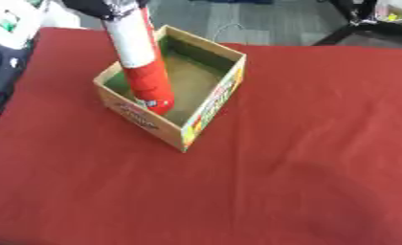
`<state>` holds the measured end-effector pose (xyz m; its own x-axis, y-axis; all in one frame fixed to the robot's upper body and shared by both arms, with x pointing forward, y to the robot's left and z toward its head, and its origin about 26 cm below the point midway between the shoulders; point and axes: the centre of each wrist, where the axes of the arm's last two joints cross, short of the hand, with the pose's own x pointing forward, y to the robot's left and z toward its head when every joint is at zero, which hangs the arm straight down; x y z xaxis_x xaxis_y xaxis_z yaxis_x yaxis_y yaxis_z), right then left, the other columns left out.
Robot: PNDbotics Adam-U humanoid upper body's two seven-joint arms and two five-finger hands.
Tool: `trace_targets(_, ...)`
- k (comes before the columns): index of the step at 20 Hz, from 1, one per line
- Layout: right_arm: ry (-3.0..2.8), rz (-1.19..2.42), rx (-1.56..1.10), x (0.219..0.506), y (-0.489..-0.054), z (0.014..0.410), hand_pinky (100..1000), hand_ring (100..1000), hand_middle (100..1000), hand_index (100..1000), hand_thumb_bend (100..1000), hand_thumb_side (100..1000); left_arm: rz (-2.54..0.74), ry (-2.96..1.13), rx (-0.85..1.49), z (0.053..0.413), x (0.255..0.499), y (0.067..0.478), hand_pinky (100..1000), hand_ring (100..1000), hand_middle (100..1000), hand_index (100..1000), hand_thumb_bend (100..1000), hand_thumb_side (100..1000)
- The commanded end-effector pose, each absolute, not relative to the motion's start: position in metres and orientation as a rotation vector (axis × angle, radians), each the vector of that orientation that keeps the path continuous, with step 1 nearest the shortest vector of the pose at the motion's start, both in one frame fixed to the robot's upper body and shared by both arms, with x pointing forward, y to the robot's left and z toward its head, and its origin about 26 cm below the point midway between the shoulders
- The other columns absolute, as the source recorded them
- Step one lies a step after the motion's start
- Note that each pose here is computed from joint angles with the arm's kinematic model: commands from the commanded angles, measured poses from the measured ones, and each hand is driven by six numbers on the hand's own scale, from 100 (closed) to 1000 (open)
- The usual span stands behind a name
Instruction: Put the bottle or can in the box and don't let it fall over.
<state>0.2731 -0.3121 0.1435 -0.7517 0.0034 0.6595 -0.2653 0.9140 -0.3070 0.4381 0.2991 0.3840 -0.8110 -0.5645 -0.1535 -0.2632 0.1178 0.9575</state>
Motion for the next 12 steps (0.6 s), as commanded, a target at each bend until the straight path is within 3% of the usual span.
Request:
trace_targets(1,-2.392,0.522,0.185,0.2714,-0.3133,0.1506,849,785,695,871,100,523,-1.741,-2.165,0.856,0.3972,0.433,0.3059,1000,1000,1000,1000,251,885)
trace_targets(7,-2.388,0.519,0.188,0.2715,-0.3134,0.1507,849,785,695,871,100,523,-1.699,-2.204,0.835,0.3969,0.4336,0.3075,981,994,1000,976,236,855)
trace_targets(9,-2.387,0.52,0.187,0.2713,-0.3136,0.1505,849,785,695,871,100,523,-1.678,-2.218,0.831,0.3966,0.4335,0.308,936,963,962,947,188,840)
trace_targets(10,-2.386,0.52,0.186,0.2712,-0.3137,0.1504,849,785,695,871,100,523,-1.666,-2.229,0.823,0.3961,0.4336,0.3081,900,942,938,933,112,820)
trace_targets(12,-2.385,0.521,0.187,0.2711,-0.3139,0.1503,849,785,695,871,100,523,-1.628,-2.254,0.798,0.3948,0.433,0.3087,862,923,906,913,100,797)
